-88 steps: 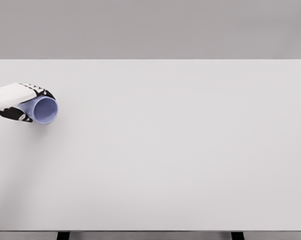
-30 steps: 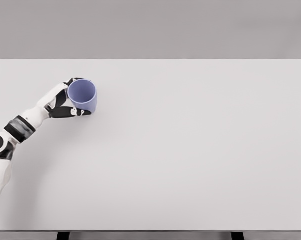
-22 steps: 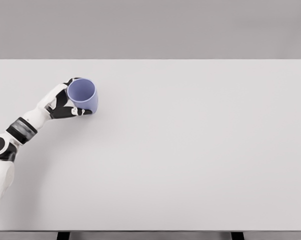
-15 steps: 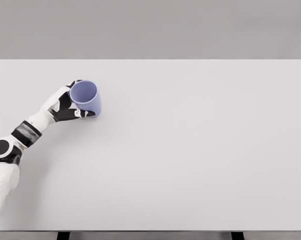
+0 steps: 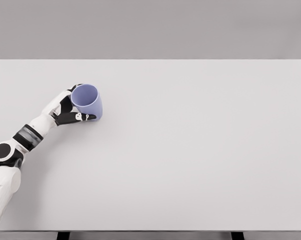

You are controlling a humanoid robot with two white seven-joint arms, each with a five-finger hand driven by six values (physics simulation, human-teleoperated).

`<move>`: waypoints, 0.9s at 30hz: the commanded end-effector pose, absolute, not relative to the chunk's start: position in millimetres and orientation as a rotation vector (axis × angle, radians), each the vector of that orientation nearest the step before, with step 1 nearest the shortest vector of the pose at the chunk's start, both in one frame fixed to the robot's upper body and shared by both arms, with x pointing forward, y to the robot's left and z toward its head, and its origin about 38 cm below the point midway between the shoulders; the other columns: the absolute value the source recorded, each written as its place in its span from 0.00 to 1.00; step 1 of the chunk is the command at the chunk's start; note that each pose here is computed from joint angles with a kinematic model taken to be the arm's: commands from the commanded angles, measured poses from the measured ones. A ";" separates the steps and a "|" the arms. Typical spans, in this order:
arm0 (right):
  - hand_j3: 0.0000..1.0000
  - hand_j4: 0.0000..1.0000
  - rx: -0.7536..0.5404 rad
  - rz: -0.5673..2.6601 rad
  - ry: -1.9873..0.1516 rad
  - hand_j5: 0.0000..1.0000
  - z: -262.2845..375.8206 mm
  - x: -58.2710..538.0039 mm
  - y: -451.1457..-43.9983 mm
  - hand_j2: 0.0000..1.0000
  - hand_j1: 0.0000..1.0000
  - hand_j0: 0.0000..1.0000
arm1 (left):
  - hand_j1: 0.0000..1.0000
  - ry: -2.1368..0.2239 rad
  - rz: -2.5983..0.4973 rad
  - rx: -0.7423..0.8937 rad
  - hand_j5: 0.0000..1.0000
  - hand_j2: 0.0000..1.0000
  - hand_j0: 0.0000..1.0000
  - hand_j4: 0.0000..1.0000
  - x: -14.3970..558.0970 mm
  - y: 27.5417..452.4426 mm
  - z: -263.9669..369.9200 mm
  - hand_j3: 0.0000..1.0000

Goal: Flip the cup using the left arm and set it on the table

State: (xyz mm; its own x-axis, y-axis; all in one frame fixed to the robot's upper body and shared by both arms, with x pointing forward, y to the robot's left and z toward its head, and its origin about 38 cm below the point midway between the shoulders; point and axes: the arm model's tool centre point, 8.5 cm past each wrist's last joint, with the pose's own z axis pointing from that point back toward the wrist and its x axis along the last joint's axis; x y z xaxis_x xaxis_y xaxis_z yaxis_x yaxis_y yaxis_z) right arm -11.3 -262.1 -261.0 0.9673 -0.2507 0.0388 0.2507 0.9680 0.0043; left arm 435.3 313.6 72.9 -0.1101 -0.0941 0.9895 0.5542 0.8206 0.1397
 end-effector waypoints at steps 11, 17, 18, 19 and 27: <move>1.00 1.00 0.000 -0.254 -0.040 1.00 -261.0 -11.3 -262.0 1.00 1.00 1.00 | 0.66 -1.596 -0.565 -0.377 0.66 0.66 0.66 0.66 434.0 313.8 71.9 0.66; 1.00 1.00 0.000 -0.254 -0.040 1.00 -261.0 -11.3 -262.0 1.00 1.00 1.00 | 0.87 -1.591 -0.573 -0.371 0.87 0.87 0.87 0.87 433.8 313.8 71.1 0.87; 1.00 1.00 0.000 -0.254 -0.040 1.00 -261.0 -11.3 -262.0 1.00 1.00 1.00 | 0.89 -1.591 -0.573 -0.371 0.89 0.89 0.89 0.89 433.8 313.8 71.1 0.89; 1.00 1.00 -0.001 -0.254 -0.039 1.00 -261.0 -11.3 -262.2 1.00 1.00 1.00 | 0.90 -1.591 -0.573 -0.371 0.90 0.90 0.90 0.90 433.8 313.8 71.1 0.90; 1.00 1.00 -0.001 -0.254 -0.039 1.00 -261.0 -11.3 -262.2 1.00 1.00 1.00 | 0.97 -1.592 -0.578 -0.369 0.97 0.97 0.97 0.97 433.8 313.4 71.4 0.97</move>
State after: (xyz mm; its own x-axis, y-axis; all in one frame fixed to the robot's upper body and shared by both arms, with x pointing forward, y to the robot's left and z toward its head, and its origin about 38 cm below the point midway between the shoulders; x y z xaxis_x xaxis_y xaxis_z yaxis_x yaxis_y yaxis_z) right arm -11.3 -262.1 -261.0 0.9673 -0.2507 0.0388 0.2507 0.9680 0.0043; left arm 433.7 313.2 70.6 -0.1069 -0.1075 0.9884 0.5574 0.8167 0.1491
